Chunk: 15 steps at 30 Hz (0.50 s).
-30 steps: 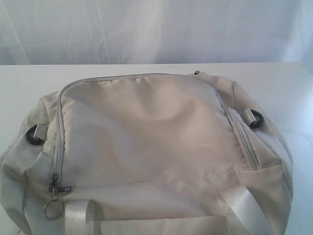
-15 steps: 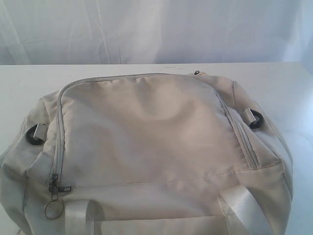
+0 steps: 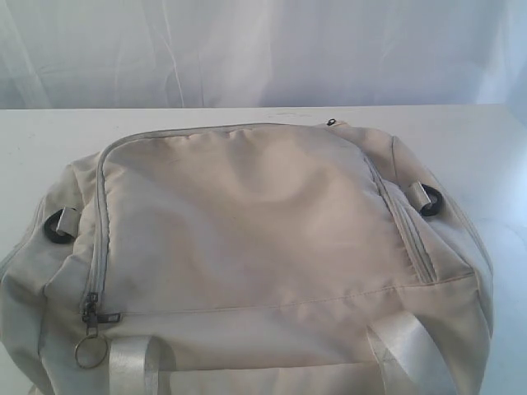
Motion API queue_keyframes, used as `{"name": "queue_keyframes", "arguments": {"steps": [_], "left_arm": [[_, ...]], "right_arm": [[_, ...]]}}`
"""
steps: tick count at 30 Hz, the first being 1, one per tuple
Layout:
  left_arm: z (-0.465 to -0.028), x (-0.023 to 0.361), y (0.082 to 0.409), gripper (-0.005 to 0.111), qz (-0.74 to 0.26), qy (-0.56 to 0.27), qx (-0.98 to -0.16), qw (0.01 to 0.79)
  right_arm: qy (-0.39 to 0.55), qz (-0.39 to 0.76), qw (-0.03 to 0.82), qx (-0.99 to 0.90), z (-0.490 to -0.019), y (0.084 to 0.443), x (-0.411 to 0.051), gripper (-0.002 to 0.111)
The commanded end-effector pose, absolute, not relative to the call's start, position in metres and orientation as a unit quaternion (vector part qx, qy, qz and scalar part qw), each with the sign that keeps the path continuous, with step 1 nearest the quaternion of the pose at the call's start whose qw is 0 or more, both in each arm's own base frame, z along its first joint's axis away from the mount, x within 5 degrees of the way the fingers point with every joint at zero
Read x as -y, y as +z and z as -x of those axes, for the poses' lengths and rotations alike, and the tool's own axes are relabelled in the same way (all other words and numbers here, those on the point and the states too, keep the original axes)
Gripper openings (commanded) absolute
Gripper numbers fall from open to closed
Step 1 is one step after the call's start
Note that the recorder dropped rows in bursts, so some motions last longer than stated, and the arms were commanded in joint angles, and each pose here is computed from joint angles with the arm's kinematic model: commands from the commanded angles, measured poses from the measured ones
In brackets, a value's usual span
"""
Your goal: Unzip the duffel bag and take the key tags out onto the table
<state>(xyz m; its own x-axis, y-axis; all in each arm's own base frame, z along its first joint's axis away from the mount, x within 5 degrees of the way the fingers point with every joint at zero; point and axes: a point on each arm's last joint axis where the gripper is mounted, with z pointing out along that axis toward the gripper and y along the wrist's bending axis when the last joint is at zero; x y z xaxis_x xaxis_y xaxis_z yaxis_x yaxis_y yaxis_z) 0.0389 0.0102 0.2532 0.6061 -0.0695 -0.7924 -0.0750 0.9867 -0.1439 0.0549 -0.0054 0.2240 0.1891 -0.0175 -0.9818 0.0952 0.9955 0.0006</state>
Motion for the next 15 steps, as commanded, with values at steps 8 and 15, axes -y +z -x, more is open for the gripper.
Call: {"name": "queue_keyframes", "arguments": {"steps": [8,15], "left_arm": [[-0.038,-0.004,0.286,0.000,0.100,-0.059,-0.595,0.795],[-0.044,0.000,0.329,0.000,0.030,-0.004,-0.779,0.626]], "right_arm": [[0.133,-0.174,0.734,-0.642,-0.051,0.236,0.004,0.000],[0.090,-0.138,0.655,-0.738,-0.056,0.282,0.001,0.000]]}}
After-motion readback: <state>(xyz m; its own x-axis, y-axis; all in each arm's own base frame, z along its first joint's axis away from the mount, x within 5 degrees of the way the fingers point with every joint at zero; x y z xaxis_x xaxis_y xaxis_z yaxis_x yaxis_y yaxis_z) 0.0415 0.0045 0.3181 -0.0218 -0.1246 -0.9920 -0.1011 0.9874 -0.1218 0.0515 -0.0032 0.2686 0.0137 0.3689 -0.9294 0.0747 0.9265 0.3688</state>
